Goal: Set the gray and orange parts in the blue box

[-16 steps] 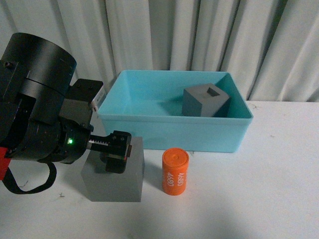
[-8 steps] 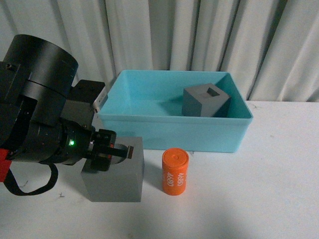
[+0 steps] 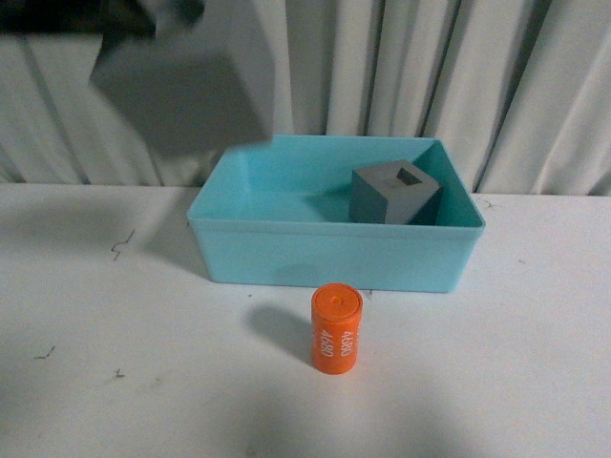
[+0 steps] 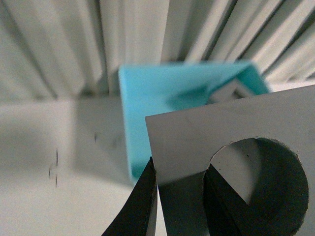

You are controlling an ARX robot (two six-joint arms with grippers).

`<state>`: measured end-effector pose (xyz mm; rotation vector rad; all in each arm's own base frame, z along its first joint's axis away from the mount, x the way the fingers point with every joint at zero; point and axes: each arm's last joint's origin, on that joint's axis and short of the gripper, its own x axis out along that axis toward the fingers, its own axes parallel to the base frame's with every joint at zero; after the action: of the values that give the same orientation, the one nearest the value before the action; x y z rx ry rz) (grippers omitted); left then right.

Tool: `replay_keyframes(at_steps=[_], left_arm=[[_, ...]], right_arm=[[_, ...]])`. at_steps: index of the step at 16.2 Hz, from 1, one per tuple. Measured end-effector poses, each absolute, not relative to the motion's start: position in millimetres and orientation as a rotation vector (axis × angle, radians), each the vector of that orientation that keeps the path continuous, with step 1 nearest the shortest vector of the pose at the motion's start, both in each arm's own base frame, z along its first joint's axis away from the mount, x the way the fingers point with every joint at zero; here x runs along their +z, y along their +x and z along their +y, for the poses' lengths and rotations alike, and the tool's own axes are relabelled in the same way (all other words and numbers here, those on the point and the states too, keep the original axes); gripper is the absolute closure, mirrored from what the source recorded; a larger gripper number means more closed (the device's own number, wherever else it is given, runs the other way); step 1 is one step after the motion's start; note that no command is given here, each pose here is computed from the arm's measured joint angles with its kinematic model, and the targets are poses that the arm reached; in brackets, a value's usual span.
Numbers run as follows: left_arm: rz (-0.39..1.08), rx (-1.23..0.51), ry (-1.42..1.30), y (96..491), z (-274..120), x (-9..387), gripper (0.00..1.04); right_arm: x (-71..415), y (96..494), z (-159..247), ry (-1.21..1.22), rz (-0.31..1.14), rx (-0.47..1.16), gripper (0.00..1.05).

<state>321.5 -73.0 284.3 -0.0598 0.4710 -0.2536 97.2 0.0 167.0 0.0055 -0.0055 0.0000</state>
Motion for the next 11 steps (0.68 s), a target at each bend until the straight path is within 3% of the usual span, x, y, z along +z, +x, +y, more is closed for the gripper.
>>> replay_keyframes(at_steps=[1, 3, 6, 11], left_arm=[[0.354, -0.299, -0.064, 334, -86, 315, 0.83], [0.329, -0.331, -0.041, 355, -105, 321, 0.84], [0.363, -0.302, 0.032, 403, -132, 286, 0.84], [0.501, -0.246, 0.141, 437, -135, 209, 0.84]], right_arm=[[167, 97, 0, 0.006, -0.004, 0.0, 0.06], [167, 97, 0, 0.006, -0.005, 0.0, 0.06], [167, 97, 0, 0.006, -0.006, 0.0, 0.06], [167, 97, 0, 0.006, -0.006, 0.0, 0.06]])
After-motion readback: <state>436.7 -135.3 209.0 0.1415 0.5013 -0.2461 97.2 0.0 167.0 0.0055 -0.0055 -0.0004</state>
